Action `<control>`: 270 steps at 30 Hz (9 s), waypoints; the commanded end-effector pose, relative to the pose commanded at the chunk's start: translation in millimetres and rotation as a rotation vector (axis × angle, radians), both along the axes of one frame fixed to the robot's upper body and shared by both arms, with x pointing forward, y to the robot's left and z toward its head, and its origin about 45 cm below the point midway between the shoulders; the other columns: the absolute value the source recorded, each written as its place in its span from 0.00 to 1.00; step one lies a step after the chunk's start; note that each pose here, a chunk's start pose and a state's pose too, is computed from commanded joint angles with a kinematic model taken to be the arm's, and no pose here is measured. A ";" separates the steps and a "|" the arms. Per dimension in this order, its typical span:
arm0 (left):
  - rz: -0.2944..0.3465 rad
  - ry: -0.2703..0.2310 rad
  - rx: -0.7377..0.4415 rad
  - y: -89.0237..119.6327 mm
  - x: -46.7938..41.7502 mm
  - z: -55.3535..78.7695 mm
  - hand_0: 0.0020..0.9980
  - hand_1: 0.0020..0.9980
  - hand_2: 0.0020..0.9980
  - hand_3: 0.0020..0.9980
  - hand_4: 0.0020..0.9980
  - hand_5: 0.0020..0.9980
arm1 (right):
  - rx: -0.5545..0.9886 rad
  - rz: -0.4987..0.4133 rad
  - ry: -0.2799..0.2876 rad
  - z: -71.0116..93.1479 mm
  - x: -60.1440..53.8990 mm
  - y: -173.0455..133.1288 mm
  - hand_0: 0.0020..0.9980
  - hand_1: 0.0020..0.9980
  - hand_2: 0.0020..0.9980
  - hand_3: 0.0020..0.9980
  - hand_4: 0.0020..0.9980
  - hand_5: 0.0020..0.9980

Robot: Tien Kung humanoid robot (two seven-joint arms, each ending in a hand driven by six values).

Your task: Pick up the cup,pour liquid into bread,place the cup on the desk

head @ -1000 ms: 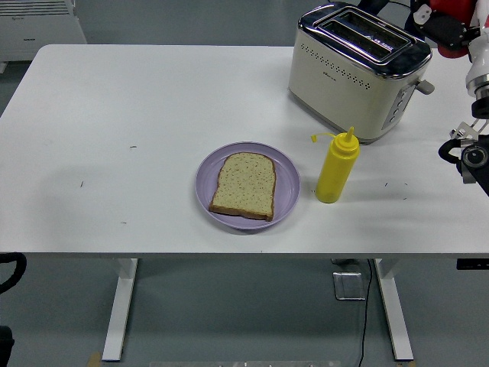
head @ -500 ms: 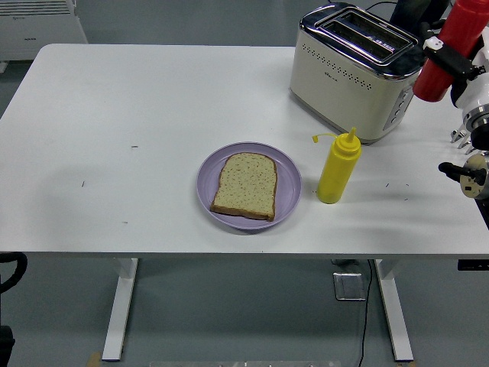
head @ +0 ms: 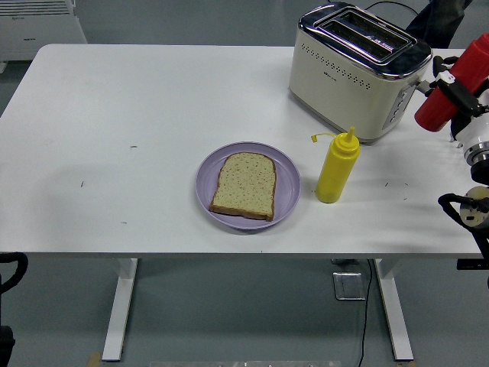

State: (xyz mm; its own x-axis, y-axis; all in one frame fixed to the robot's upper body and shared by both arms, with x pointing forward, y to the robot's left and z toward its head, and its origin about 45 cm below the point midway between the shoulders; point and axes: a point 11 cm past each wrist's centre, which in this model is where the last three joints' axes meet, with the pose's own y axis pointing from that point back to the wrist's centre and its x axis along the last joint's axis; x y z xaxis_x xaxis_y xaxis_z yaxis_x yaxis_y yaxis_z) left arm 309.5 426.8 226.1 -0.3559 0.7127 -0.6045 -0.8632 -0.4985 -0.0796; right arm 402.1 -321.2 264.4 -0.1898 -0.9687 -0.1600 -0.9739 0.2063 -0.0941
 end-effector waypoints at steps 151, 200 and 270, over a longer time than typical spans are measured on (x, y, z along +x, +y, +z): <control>-0.002 0.000 0.004 -1.2 0.5 0.3 0.72 0.74 0.73 0.67 0.64 1.00 | -0.288 0.028 0.051 -121.4 -48.8 16.1 0.69 0.68 0.69 0.85 0.79 0.15; -0.005 -0.007 0.009 -1.6 2.4 3.1 0.72 0.74 0.73 0.67 0.64 1.00 | -0.255 0.078 0.031 -101.8 -117.3 -14.1 0.95 0.91 1.00 1.00 0.84 0.19; -0.009 -0.007 0.009 -3.0 3.1 3.0 0.72 0.74 0.73 0.67 0.64 1.00 | 0.496 -0.150 -0.081 -62.5 -94.5 -95.2 0.78 0.75 0.77 0.81 0.62 0.40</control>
State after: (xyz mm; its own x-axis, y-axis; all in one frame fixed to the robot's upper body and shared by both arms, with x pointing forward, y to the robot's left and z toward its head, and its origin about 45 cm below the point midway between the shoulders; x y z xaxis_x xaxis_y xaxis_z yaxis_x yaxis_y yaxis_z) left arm 312.6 423.8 229.0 -0.3453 0.7216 -0.6000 -0.8672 -0.4897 -0.0900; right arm 307.6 -416.4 201.9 -0.2890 -0.7355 -0.6128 -0.9238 0.3822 -0.0231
